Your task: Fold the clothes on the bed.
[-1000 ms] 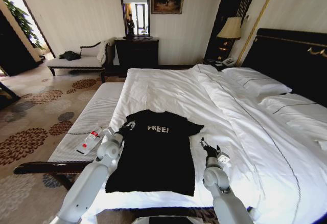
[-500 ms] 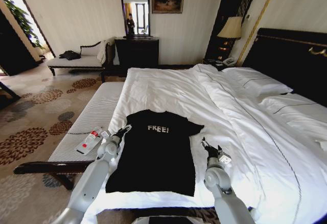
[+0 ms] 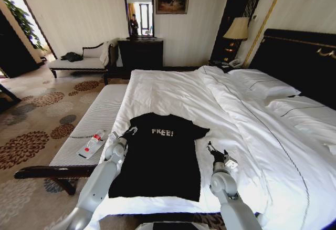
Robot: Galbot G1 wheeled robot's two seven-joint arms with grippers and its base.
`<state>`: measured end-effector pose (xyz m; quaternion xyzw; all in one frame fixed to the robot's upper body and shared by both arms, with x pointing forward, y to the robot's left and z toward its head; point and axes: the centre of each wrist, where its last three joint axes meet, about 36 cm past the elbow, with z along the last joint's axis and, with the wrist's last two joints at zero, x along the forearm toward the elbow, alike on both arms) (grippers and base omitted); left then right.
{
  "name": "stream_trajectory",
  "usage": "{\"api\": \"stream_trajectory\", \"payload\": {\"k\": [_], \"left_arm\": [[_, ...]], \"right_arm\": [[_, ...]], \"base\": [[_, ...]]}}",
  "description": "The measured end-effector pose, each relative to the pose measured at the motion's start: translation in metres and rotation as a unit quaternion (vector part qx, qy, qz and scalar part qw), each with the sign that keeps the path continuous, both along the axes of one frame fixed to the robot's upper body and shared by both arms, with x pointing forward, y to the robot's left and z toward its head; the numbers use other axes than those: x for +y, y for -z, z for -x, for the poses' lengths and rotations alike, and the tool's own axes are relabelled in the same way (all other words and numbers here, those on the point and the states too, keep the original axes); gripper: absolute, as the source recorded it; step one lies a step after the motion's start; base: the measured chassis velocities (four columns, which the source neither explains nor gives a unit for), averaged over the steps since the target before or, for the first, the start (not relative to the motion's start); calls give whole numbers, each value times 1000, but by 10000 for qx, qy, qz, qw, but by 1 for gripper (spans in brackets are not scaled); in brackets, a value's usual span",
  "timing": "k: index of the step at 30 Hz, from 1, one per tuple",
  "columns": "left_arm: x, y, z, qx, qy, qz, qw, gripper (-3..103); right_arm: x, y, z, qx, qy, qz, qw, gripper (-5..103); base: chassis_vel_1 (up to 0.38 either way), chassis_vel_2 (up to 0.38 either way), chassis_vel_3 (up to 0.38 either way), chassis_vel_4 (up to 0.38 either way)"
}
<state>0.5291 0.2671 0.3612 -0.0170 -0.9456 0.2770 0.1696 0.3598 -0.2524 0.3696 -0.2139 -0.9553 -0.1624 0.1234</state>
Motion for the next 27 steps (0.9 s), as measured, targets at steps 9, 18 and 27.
{"api": "stream_trajectory", "payload": {"k": [9,18,27], "left_arm": [[-6,-8,-9,-127,16,34,9999,30],[-19,-16,-22,-267,171,-117,9994,1],[-46,-19,-41,-373,541,-600,9960,1]], "right_arm": [[0,0,0,2,-4,3,10000,100],[-1,2,1,10,15,8,10000,100],[-1,3,1,10,18,10,10000,100]], "base": [[0,0,0,0],[0,0,0,0],[0,0,0,0]]}}
